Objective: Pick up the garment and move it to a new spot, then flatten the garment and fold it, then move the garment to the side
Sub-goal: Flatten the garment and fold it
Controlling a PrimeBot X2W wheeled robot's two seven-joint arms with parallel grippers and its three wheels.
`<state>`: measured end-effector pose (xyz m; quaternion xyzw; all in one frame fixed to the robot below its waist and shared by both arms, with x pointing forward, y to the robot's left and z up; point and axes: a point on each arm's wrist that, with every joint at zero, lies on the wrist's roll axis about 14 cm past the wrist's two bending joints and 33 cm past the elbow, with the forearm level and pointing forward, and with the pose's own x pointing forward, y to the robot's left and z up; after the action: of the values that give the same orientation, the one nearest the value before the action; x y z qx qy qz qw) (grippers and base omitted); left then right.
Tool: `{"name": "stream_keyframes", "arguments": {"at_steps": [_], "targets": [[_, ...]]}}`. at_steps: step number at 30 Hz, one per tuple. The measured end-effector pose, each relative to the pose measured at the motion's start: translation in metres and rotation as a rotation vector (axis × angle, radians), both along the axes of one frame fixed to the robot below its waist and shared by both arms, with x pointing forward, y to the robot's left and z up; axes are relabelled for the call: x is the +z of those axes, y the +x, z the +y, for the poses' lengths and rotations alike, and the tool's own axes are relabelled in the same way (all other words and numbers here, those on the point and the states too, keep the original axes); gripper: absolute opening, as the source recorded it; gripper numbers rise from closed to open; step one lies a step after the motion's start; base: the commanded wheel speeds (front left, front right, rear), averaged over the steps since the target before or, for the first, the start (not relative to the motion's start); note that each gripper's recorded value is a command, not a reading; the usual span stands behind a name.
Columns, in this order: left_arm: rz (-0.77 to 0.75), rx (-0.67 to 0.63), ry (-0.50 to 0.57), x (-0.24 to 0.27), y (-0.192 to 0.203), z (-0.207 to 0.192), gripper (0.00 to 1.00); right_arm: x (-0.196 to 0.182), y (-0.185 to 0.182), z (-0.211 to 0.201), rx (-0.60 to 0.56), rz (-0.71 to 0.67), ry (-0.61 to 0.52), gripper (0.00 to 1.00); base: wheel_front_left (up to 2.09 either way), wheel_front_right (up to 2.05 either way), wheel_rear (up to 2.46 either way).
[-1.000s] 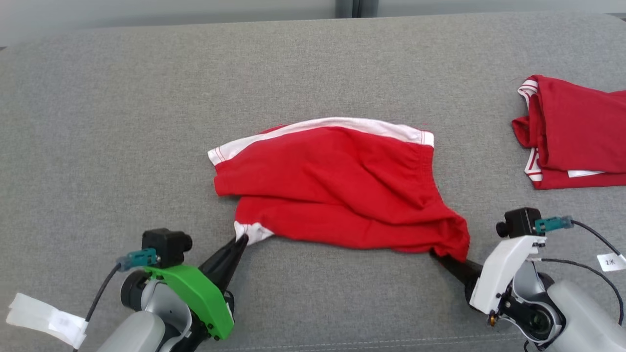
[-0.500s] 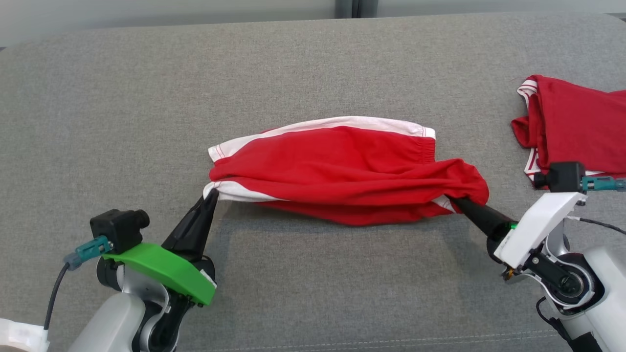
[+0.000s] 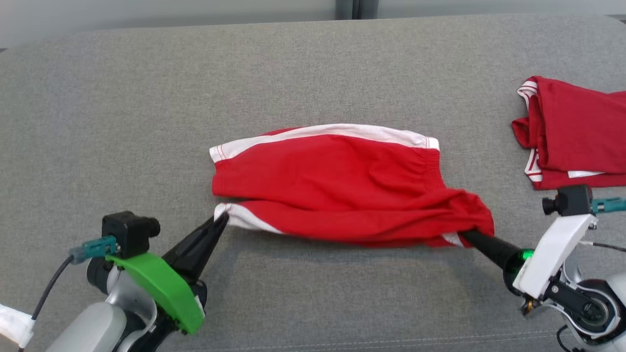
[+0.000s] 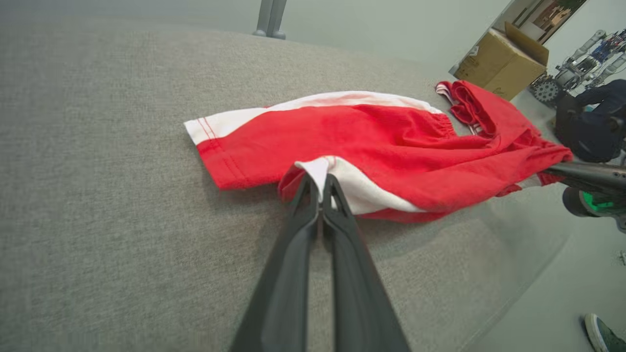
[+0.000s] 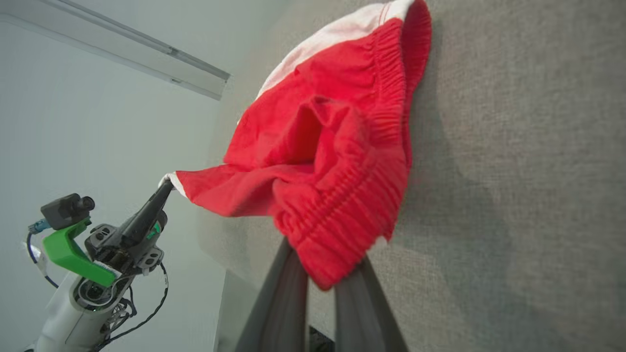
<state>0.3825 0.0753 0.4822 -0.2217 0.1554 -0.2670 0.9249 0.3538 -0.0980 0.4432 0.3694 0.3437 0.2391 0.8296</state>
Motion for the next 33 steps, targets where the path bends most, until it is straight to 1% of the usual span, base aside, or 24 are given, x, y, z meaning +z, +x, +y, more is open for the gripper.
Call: {"name": "stream_keyframes", "arguments": {"at_steps": [2, 4, 5, 7, 8, 11, 12, 14, 15, 17, 20, 21, 23, 25, 27, 28, 30, 31, 33], "targets": [[0.06, -0.057, 0.057, -0.015, -0.013, 0.002, 0.0, -0.014, -0.017, -0.001, 0.033, 0.07, -0.026, 0.0, 0.0, 0.0, 0.0], [0.121, -0.092, 0.088, -0.027, -0.022, 0.005, 0.0, -0.019, -0.024, 0.0, 0.055, 0.105, -0.038, 0.0, 0.0, 0.0, 0.0], [0.141, -0.104, 0.085, -0.029, -0.025, 0.005, 0.0, -0.017, -0.024, 0.001, 0.069, 0.101, -0.035, 0.0, 0.0, 0.0, 0.0], [0.17, -0.118, 0.027, -0.025, -0.025, 0.0, 0.0, -0.01, -0.022, 0.007, 0.088, 0.087, -0.021, 0.0, 0.0, 0.0, 0.0], [0.188, -0.135, 0.016, -0.025, -0.026, -0.004, 0.0, -0.006, -0.019, 0.01, 0.096, 0.077, -0.007, 0.0, 0.0, 0.0, 0.0], [0.254, -0.191, 0.043, -0.036, -0.027, -0.005, 0.0, 0.004, -0.009, 0.023, 0.154, 0.055, 0.005, 0.0, 0.0, 0.0, 0.0], [0.267, -0.21, 0.068, -0.039, -0.024, -0.004, 0.0, 0.008, -0.003, 0.028, 0.164, 0.048, 0.017, 0.0, 0.0, 0.0, 0.0], [0.273, -0.241, 0.134, -0.042, -0.009, 0.003, 0.0, 0.018, 0.012, 0.038, 0.177, 0.04, 0.066, 0.0, 0.0, 0.0, 0.0], [0.27, -0.252, 0.144, -0.039, 0.001, 0.004, 0.0, 0.022, 0.02, 0.042, 0.181, 0.04, 0.087, 0.0, 0.0, 0.0, 0.0], [0.284, -0.266, 0.124, -0.031, 0.022, 0.003, 0.0, 0.029, 0.037, 0.047, 0.186, 0.037, 0.109, 0.0, 0.0, 0.0, 0.0], [0.284, -0.254, 0.102, -0.016, 0.062, 0.008, 0.0, 0.036, 0.073, 0.045, 0.165, 0.045, 0.103, 0.0, 0.0, 0.0, 0.0], [0.266, -0.234, 0.102, -0.007, 0.08, 0.013, 0.0, 0.042, 0.087, 0.046, 0.154, 0.041, 0.116, 0.0, 0.0, 0.0, 0.0], [0.192, -0.161, 0.106, 0.019, 0.122, 0.027, 0.0, 0.064, 0.12, 0.046, 0.113, -0.012, 0.136, 0.0, 0.0, 0.0, 0.0], [0.07, -0.086, 0.106, 0.061, 0.164, 0.041, 0.0, 0.104, 0.16, 0.04, 0.041, -0.139, 0.186, 0.0, 0.0, 0.0, 0.0], [-0.11, -0.036, 0.142, 0.113, 0.198, 0.047, 0.0, 0.153, 0.195, 0.031, -0.039, -0.296, 0.258, 0.0, 0.0, 0.0, 0.0], [-0.195, -0.002, 0.139, 0.138, 0.211, 0.051, 0.0, 0.174, 0.208, 0.029, -0.063, -0.362, 0.289, 0.0, 0.0, 0.0, 0.0], [-0.323, 0.051, 0.091, 0.178, 0.229, 0.056, 0.0, 0.206, 0.226, 0.026, -0.103, -0.472, 0.318, 0.0, 0.0, 0.0, 0.0], [-0.36, 0.068, 0.067, 0.19, 0.233, 0.058, 0.0, 0.217, 0.232, 0.027, -0.113, -0.516, 0.333, 0.0, 0.0, 0.0, 0.0], [-0.382, 0.087, 0.042, 0.195, 0.238, 0.06, 0.0, 0.226, 0.237, 0.034, -0.102, -0.567, 0.326, 0.0, 0.0, 0.0, 0.0]]}}
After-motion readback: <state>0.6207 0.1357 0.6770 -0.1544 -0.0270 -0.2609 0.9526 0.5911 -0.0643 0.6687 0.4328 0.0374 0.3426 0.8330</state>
